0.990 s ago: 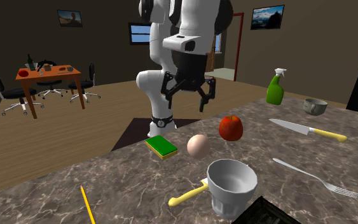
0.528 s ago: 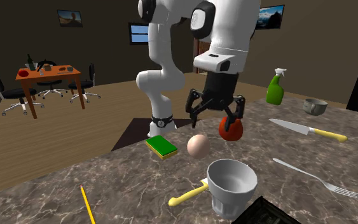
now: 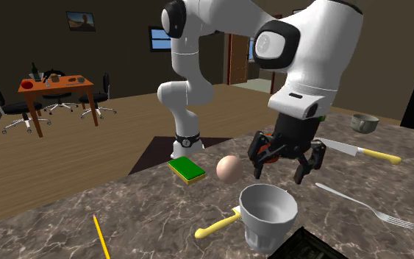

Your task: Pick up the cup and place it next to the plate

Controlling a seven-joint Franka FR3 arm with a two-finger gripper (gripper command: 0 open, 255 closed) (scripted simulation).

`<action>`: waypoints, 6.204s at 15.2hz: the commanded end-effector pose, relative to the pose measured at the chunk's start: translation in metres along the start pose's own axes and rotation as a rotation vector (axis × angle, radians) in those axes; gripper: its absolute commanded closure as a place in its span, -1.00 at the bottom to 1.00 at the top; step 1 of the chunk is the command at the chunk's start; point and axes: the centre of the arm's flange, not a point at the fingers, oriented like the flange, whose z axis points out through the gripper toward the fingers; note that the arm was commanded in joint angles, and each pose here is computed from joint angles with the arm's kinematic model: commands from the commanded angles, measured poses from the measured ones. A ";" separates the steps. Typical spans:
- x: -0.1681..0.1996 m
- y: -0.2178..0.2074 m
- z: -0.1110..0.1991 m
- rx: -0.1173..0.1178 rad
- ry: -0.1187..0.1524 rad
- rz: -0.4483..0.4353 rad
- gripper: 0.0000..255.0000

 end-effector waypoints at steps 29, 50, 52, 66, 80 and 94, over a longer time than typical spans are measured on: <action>0.037 -0.041 0.059 -0.012 -0.001 0.007 1.00; 0.034 -0.023 -0.050 -0.012 -0.001 0.007 1.00; 0.034 -0.021 -0.061 -0.012 -0.001 0.007 1.00; 0.041 0.012 -0.111 -0.012 -0.001 0.007 1.00; 0.097 0.178 -0.052 -0.012 -0.001 0.007 1.00; 0.153 0.344 0.007 -0.012 -0.001 0.007 1.00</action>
